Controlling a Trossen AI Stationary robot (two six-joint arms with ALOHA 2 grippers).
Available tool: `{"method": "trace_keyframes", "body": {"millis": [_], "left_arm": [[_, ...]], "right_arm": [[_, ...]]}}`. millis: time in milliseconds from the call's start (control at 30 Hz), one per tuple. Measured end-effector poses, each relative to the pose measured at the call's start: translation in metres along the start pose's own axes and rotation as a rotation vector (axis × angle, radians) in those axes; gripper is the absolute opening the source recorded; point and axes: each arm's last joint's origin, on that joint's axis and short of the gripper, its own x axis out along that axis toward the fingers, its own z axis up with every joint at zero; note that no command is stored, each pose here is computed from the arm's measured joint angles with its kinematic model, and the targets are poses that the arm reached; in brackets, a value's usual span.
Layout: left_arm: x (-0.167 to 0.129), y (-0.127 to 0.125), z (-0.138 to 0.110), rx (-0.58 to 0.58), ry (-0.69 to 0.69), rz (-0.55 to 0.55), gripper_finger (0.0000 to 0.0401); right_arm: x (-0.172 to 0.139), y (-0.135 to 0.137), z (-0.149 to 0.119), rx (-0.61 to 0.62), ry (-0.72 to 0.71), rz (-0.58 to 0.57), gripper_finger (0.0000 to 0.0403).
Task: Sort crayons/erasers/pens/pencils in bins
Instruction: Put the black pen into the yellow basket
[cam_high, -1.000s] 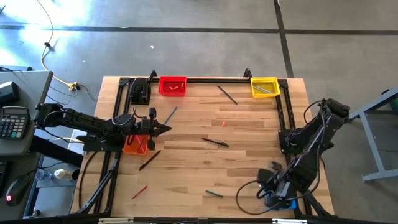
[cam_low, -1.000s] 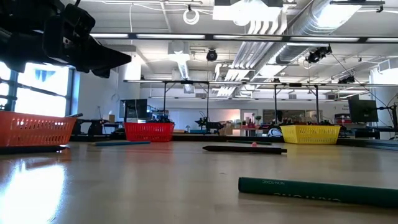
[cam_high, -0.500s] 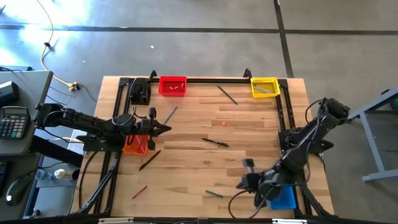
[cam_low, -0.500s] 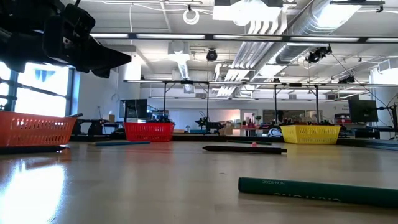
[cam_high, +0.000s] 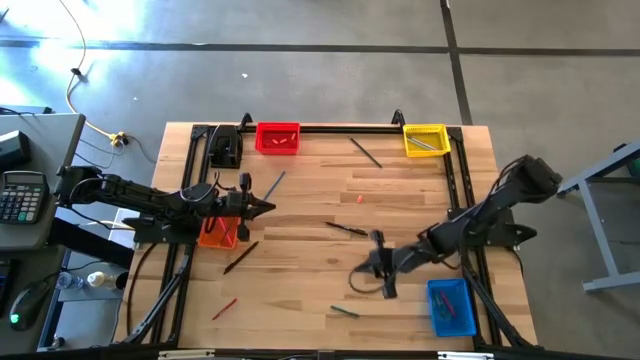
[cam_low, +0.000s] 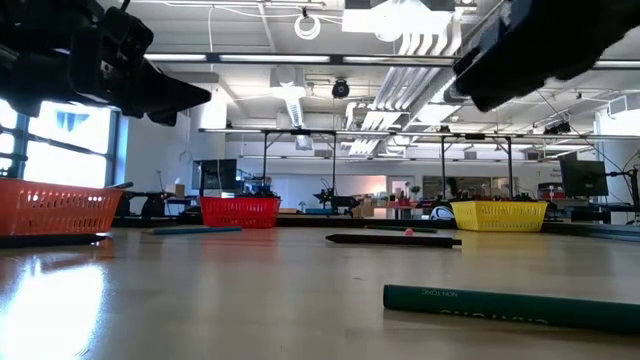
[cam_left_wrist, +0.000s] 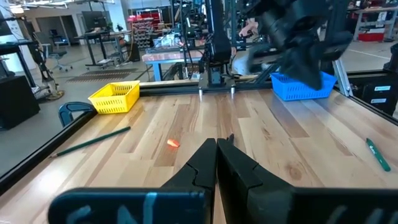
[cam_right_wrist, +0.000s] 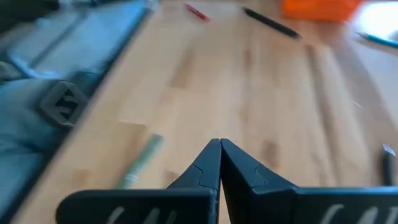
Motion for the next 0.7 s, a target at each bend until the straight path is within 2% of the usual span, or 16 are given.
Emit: {"method": "trace_keyframes", "body": {"millis": [100,300,400,500,700], "left_arm": [[0.0,-0.001,-0.001,0.0,0.008,-0.031,0.0003],[0.008,-0.017,0.009,-0.028,0.07,-0.197,0.0001],[0.015,-0.034,0.024,-0.012,0.188,-0.204,0.0001],[0.018,-0.051,0.043,-0.008,0.364,-0.178,0.0],[0.014,-0.078,0.074,-0.12,0.702,-0.11,0.0001]], "right_arm": [[0.003,-0.011,-0.001,0.01,-0.002,-0.062,0.0],[0.004,-0.017,0.001,-0.046,-0.016,-0.115,0.0],[0.004,-0.017,0.001,-0.061,-0.017,-0.12,0.0],[0.003,-0.015,0.001,-0.064,-0.017,-0.114,0.0],[0.002,-0.008,-0.001,-0.079,-0.016,-0.089,0.0]]}}
